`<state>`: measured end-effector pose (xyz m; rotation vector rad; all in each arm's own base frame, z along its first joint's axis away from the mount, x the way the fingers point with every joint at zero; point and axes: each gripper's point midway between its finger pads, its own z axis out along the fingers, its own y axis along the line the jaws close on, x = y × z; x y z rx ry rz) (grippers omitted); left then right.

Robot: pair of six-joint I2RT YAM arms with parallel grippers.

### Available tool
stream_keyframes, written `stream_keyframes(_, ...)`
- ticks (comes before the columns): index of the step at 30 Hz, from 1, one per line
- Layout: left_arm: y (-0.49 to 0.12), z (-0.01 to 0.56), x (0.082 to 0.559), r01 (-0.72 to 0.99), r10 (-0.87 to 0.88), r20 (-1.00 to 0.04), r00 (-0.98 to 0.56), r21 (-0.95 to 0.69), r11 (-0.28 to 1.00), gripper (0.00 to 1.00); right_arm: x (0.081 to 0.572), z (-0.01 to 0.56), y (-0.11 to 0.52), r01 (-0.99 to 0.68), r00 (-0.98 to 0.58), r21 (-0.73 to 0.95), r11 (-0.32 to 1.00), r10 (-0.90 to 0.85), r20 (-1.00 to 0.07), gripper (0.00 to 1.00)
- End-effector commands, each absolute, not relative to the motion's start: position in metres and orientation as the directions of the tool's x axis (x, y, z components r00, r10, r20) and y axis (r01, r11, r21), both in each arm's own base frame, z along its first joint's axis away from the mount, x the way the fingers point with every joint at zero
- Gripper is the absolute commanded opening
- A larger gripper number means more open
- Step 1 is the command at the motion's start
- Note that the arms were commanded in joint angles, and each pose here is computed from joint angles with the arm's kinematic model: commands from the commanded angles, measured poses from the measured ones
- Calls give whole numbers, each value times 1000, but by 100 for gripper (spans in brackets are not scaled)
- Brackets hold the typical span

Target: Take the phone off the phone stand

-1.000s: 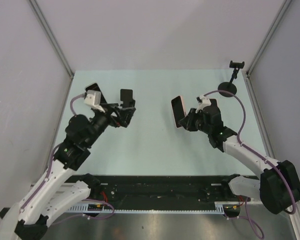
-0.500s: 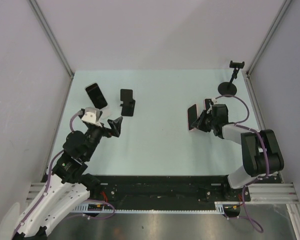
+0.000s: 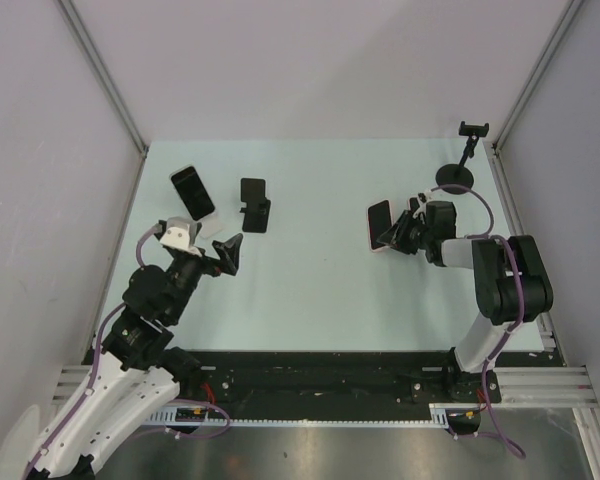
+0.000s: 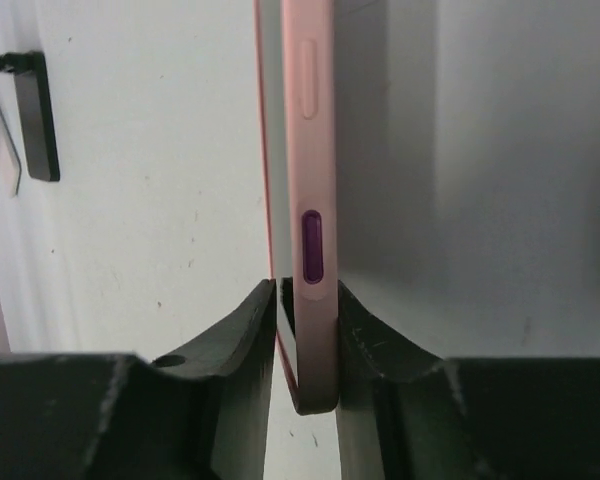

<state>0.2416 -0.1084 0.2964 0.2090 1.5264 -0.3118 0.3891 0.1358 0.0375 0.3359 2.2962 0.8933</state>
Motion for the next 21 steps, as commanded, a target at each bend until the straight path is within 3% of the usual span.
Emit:
stream_keyframes(1,-105,301,244,315,-48,-998,51,-30,949,100,411,42,117,4,-705,623,782,444,-553,37)
stream_keyframes(11,-106,300,244,321,-47,-998,46,-30,947,100,403,39,108,6,-717,484,875,341,-608,76)
stream_keyframes(12,-107,300,244,322,-47,-998,46,-29,946,100,404,39,107,11,-713,457,889,328,-620,86)
stream_keyframes(15,-108,299,244,326,-46,-998,42,-30,945,100,402,38,115,-24,-726,384,923,248,-641,99)
stream_keyframes(21,-108,300,244,328,-48,-998,45,-31,944,100,406,38,132,-57,-735,234,971,117,-667,100)
